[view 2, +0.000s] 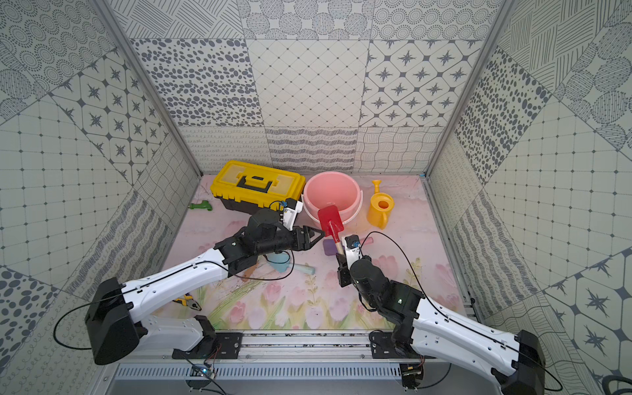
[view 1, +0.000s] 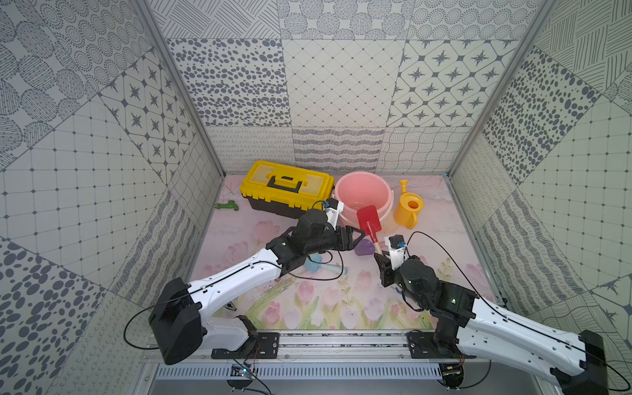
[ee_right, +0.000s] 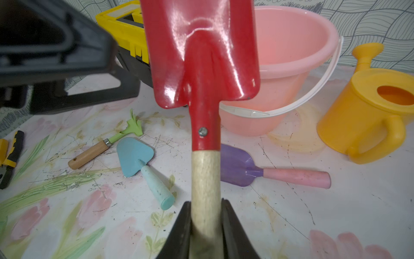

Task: Organize the gardening tools
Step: Pick up the gardening tool from the center of the board.

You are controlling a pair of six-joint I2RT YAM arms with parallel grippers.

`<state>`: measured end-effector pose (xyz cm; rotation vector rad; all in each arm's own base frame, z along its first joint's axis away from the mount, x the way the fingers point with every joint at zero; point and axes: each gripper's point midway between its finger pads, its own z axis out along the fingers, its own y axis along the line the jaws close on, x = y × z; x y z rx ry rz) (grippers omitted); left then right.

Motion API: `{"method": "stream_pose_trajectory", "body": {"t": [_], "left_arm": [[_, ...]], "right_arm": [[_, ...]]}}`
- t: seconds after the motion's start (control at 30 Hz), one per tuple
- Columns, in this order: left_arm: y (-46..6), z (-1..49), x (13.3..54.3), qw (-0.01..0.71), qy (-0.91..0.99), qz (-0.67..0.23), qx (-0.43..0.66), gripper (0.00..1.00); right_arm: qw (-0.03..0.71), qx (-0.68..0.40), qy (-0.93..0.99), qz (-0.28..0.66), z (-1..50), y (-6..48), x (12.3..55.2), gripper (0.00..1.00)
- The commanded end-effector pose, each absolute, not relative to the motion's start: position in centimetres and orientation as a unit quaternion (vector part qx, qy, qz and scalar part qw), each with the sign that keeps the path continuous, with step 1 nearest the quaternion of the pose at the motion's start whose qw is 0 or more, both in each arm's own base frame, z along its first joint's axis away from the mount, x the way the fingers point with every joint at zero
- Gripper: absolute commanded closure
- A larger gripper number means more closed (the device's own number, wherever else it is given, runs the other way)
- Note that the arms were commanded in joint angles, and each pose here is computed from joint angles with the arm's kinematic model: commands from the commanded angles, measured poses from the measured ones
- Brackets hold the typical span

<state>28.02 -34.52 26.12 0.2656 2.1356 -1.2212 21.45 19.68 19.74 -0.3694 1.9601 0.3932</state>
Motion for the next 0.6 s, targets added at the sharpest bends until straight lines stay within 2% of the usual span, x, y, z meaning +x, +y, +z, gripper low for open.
{"method": "stream_pose_trajectory", "body": {"t": [0.0, 0.07, 0.17, 0.27, 0.33, 0.47, 0.53, 0.57], "left_arm": [[-38.1, 28.7, 28.4, 0.320, 0.780, -0.514, 0.162, 0.51], [-38.5, 29.0, 29.0, 0.326, 0.779, -0.510, 0.165, 0.58], [-38.8, 28.9, 30.0, 0.335, 0.785, -0.494, 0.165, 0.81], [-38.9, 28.9, 30.3, 0.340, 0.787, -0.486, 0.168, 1.00], [-38.8, 29.0, 30.5, 0.346, 0.787, -0.482, 0.169, 1.00], [-38.7, 29.9, 30.9, 0.370, 0.781, -0.470, 0.181, 1.00], [-38.5, 31.3, 31.4, 0.399, 0.771, -0.457, 0.195, 1.00], [-38.4, 32.0, 31.7, 0.415, 0.765, -0.450, 0.200, 1.00]], "right_arm": [[0.542, -0.163, 0.802, 0.194, 21.0, 21.0, 21.5, 1.00], [0.539, -0.165, 0.802, 0.200, 21.0, 21.1, 21.3, 1.00], [0.537, -0.166, 0.801, 0.206, 21.0, 21.2, 21.2, 1.00], [0.537, -0.167, 0.800, 0.210, 21.0, 21.2, 21.0, 1.00], [0.538, -0.166, 0.799, 0.213, 21.2, 21.2, 21.0, 0.96], [0.537, -0.157, 0.803, 0.209, 21.1, 20.9, 21.1, 0.40], [0.540, -0.143, 0.806, 0.198, 21.1, 20.3, 21.3, 0.17], [0.541, -0.138, 0.806, 0.196, 21.1, 20.1, 21.4, 0.10]]}}
